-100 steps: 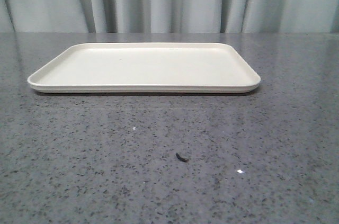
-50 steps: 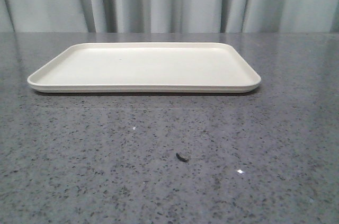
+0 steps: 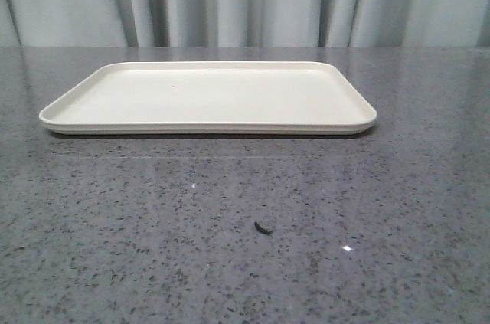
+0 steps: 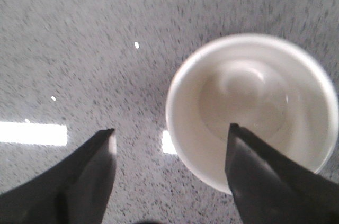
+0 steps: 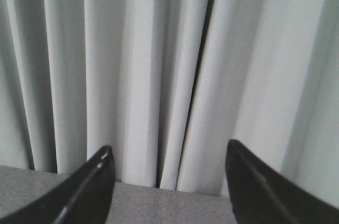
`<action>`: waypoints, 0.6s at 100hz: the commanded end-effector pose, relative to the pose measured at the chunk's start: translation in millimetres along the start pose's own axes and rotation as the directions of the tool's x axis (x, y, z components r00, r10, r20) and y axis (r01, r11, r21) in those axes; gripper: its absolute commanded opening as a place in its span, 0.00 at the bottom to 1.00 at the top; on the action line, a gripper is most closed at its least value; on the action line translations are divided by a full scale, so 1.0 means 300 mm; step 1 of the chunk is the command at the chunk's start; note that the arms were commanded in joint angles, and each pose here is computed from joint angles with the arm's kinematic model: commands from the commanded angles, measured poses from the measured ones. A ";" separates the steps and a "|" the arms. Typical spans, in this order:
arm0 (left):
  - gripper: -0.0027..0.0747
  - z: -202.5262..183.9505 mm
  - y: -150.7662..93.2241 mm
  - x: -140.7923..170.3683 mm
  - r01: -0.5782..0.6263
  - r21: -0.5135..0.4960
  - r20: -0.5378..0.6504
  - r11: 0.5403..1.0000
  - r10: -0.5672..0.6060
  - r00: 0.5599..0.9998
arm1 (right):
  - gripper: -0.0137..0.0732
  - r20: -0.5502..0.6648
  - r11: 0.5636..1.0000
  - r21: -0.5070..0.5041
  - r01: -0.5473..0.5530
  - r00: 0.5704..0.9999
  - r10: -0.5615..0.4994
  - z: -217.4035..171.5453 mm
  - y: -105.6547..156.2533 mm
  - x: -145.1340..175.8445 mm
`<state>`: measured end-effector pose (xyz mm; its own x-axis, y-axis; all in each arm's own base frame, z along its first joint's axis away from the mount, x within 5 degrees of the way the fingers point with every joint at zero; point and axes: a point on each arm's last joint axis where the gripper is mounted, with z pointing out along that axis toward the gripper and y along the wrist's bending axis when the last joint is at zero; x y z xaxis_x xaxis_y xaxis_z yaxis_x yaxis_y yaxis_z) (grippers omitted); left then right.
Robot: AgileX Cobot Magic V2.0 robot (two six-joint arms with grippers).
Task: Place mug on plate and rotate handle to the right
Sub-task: 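Carry the mug over the tray with the left gripper and lower it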
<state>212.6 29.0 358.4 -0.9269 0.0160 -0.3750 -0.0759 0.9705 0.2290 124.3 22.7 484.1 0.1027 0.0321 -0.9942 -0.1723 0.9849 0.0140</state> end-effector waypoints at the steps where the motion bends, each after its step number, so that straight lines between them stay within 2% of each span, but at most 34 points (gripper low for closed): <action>1: 0.60 0.004 -0.004 0.005 -0.008 -0.005 0.034 1.000 0.008 0.999 | 0.68 0.104 1.000 0.001 0.021 0.994 -0.021 -0.010 0.000 -0.054; 11: 0.60 0.038 -0.015 0.003 -0.017 0.003 0.047 1.000 0.016 0.999 | 0.68 0.105 1.000 0.000 0.021 0.994 -0.021 -0.010 0.000 -0.055; 50: 0.60 0.175 -0.046 -0.051 -0.047 0.019 -0.054 0.999 0.048 0.997 | 0.68 0.103 1.000 0.001 0.021 0.994 -0.021 -0.009 0.000 -0.054; 55: 0.57 0.182 -0.048 -0.052 -0.048 0.020 -0.061 0.999 0.049 0.997 | 0.68 0.102 1.000 0.001 0.021 0.995 -0.021 -0.009 0.000 -0.054; 60: 0.48 0.184 -0.048 -0.054 -0.048 0.020 -0.058 0.999 0.049 0.997 | 0.68 0.102 1.000 0.001 0.021 0.995 -0.021 -0.009 0.000 -0.054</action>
<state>246.8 28.8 300.1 -0.9690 0.0354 -0.2446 -0.0202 0.9750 0.2212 124.4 22.7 484.1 0.1031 0.0306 -0.9942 -0.1716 0.9851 0.0125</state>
